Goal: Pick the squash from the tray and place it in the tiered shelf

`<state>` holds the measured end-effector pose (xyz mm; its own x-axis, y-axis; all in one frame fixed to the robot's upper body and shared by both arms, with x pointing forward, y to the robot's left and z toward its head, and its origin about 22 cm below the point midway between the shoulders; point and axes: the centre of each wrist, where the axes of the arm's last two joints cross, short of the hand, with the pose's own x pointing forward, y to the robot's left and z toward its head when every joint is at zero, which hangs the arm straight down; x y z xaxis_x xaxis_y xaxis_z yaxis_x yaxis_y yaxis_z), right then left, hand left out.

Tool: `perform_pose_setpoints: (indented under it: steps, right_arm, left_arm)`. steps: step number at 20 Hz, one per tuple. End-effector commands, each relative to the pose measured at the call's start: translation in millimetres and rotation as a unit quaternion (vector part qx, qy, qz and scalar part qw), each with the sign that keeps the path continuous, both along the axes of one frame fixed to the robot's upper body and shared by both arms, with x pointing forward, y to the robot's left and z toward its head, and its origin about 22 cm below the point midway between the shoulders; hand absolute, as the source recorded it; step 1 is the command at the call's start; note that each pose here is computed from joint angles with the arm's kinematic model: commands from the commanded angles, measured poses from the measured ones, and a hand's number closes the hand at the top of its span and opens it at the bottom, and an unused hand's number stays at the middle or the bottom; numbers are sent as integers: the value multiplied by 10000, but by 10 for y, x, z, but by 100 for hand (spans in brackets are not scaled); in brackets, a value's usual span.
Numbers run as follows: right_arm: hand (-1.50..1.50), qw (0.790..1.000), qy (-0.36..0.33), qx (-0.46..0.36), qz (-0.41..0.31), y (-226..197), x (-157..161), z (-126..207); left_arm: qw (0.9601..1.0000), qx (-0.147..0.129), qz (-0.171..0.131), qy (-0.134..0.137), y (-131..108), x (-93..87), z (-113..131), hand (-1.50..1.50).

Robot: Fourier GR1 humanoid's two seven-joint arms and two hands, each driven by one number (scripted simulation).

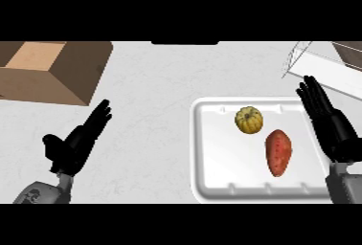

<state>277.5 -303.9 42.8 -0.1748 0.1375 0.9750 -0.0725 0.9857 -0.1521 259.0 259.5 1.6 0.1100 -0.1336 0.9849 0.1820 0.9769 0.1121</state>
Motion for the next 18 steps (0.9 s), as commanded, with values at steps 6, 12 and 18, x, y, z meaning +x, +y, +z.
perform_pose_setpoints:
  steps: [6,12,18]
  right_arm:
    - [-150,9345,321,-2140,-2826,-200,276,554]
    - [150,8356,-138,-3133,-4510,-822,-20,368]
    - [-150,7841,-1207,-2889,-5358,-91,-29,265]
  left_arm:
    - [9927,664,354,-945,3,233,291,0]
    - [9953,473,450,-719,-20,149,166,0]
    - [9949,507,456,-743,-261,105,85,0]
